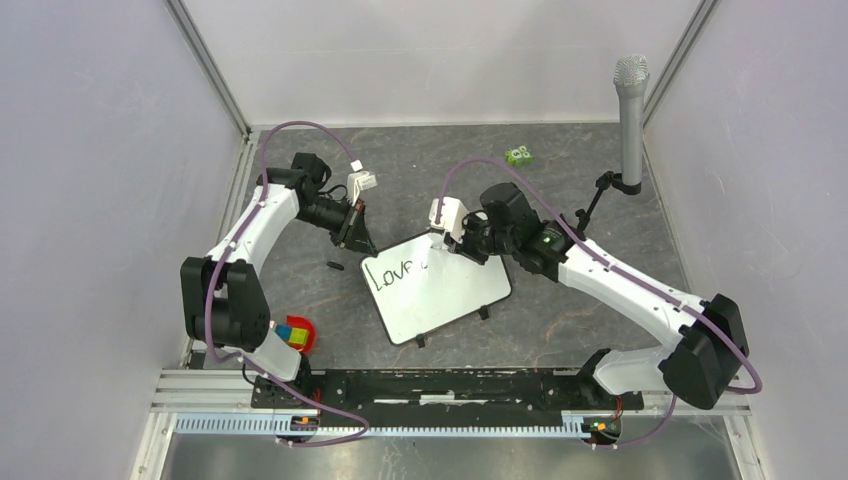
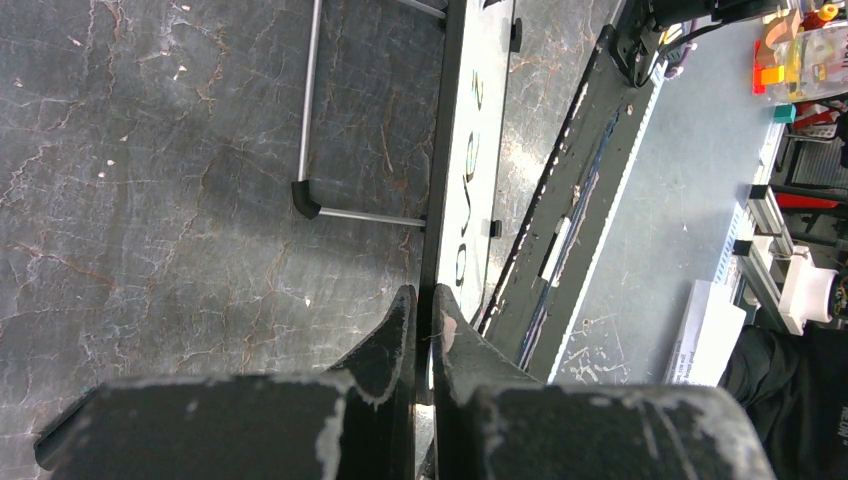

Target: Write a sentence on the whiteboard

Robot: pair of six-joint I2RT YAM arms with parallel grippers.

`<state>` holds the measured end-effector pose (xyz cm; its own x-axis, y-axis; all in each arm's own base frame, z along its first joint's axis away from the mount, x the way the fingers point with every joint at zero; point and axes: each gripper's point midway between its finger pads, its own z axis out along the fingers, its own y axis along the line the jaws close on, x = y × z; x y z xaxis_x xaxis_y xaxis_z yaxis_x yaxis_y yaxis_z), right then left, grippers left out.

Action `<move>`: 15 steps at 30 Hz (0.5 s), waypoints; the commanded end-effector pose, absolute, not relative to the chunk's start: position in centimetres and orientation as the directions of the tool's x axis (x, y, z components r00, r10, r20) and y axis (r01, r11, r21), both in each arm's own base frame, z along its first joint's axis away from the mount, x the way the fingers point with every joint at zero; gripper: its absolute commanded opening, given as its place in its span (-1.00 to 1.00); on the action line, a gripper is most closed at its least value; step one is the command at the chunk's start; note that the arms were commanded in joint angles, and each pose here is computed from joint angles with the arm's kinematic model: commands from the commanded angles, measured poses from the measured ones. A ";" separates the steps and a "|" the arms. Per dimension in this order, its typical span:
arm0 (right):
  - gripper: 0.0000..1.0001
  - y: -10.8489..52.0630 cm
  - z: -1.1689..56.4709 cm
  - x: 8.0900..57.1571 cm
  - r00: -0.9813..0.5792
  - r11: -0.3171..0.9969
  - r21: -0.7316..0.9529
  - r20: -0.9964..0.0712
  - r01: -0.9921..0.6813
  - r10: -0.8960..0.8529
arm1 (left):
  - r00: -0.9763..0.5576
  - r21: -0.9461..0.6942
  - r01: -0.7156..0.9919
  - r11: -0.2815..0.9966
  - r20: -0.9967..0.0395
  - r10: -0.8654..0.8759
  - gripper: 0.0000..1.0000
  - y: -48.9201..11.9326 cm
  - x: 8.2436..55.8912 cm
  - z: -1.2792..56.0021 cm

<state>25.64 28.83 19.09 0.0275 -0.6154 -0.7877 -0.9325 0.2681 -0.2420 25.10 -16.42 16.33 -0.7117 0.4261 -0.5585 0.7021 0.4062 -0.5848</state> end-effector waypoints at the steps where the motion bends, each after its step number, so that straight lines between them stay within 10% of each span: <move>1: -1.00 29.0 19.2 26.3 0.040 0.274 -0.261 -0.788 -0.926 -0.615 | -0.698 -0.569 0.713 0.409 -0.528 0.483 -0.96 -16.0 23.9 15.3; 15: -1.00 30.1 18.4 26.1 0.022 0.249 -0.219 -0.791 -0.944 -0.611 | -0.696 -0.563 0.716 0.414 -0.527 0.487 -0.96 -15.9 24.0 15.2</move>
